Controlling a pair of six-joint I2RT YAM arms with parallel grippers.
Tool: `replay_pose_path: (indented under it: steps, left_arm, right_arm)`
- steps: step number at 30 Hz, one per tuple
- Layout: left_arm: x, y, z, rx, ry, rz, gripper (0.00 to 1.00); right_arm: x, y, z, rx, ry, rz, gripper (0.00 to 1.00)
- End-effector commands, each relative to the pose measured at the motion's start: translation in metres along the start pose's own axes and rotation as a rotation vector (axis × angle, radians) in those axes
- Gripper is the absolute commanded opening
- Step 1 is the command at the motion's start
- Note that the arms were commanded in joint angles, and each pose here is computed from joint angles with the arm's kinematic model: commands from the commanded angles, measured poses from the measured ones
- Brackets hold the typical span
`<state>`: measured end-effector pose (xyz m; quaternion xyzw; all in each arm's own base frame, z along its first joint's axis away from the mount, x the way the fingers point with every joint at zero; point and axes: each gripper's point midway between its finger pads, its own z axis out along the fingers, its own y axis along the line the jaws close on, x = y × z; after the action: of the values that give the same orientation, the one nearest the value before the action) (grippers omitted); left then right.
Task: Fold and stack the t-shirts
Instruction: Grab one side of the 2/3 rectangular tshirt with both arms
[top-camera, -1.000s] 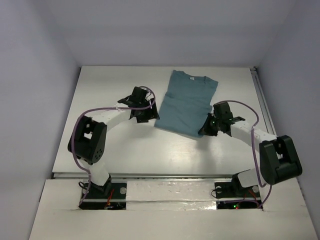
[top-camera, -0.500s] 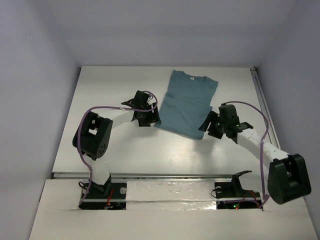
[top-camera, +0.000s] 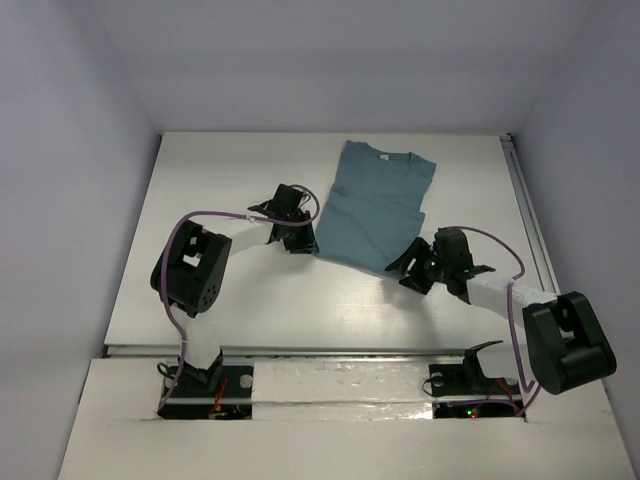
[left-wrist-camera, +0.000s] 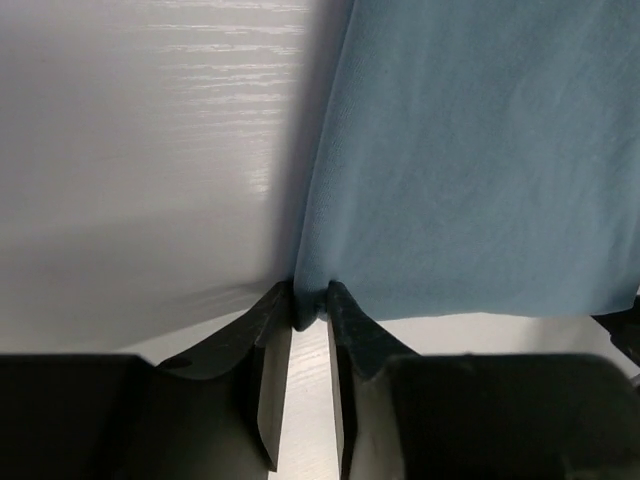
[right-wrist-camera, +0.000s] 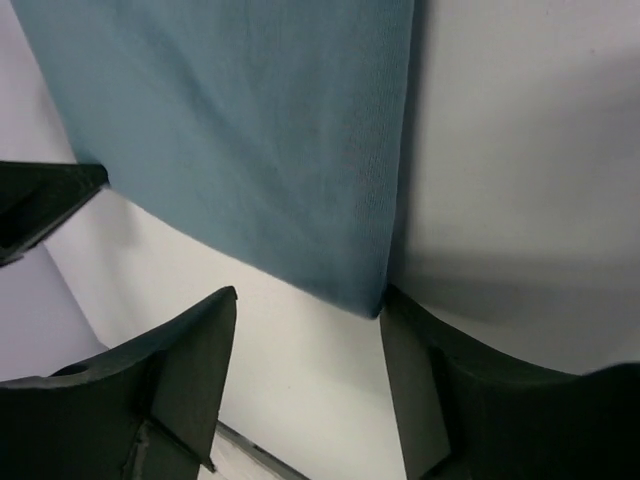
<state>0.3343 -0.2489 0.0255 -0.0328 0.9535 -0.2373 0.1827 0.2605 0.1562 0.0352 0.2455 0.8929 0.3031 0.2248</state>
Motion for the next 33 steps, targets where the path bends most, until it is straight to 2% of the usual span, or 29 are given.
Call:
replay_pose_path:
  steps: [1, 4, 8, 10, 11, 12, 13, 16, 18, 24, 28, 30, 31, 33]
  left_arm:
    - [0.012, 0.009, 0.005, -0.032, 0.025, 0.004, 0.16]
    - [0.015, 0.012, 0.006, -0.037, 0.025, -0.006, 0.1]
    - [0.014, 0.012, 0.007, -0.038, 0.017, -0.016, 0.07]
    - [0.012, 0.013, 0.007, -0.045, 0.008, -0.021, 0.09]
    - [0.011, 0.012, 0.007, -0.045, 0.006, -0.024, 0.11]
    - [0.011, 0.013, 0.007, -0.049, 0.003, -0.03, 0.18]
    - [0.01, 0.013, 0.006, -0.052, -0.001, -0.032, 0.19]
    - [0.01, 0.012, 0.006, -0.046, -0.006, -0.039, 0.14]
    - [0.012, 0.01, 0.006, -0.045, -0.01, -0.035, 0.01]
    - [0.014, 0.016, -0.012, -0.053, -0.08, -0.083, 0.0]
    - [0.054, 0.026, -0.04, -0.038, -0.091, -0.14, 0.0]
    - [0.075, 0.028, -0.051, -0.028, -0.083, -0.192, 0.0]
    - [0.099, 0.037, -0.054, -0.04, -0.055, -0.207, 0.0]
    - [0.117, 0.027, -0.074, 0.003, -0.058, -0.218, 0.0]
  right_arm:
    - [0.009, -0.03, 0.013, 0.085, -0.008, 0.074, 0.64]
    - [0.004, -0.043, 0.012, 0.148, -0.063, 0.127, 0.51]
    - [-0.003, -0.055, 0.002, 0.184, -0.151, 0.171, 0.48]
    - [-0.006, -0.05, -0.003, 0.16, -0.171, 0.168, 0.48]
    - [-0.002, -0.056, -0.005, 0.186, -0.16, 0.168, 0.48]
    - [-0.001, -0.057, -0.004, 0.193, -0.152, 0.164, 0.46]
    - [-0.001, -0.056, -0.003, 0.189, -0.145, 0.16, 0.44]
    - [0.003, -0.054, 0.002, 0.195, -0.108, 0.153, 0.35]
    - [0.002, -0.052, 0.003, 0.183, -0.104, 0.148, 0.26]
    - [0.0, -0.04, 0.005, 0.156, -0.069, 0.094, 0.01]
    - [0.002, -0.02, 0.008, 0.099, 0.01, -0.007, 0.0]
    - [0.019, -0.002, 0.008, 0.058, 0.132, -0.081, 0.0]
    - [0.025, 0.002, 0.006, 0.06, 0.161, -0.112, 0.0]
    - [0.041, 0.006, -0.008, 0.074, 0.213, -0.172, 0.0]
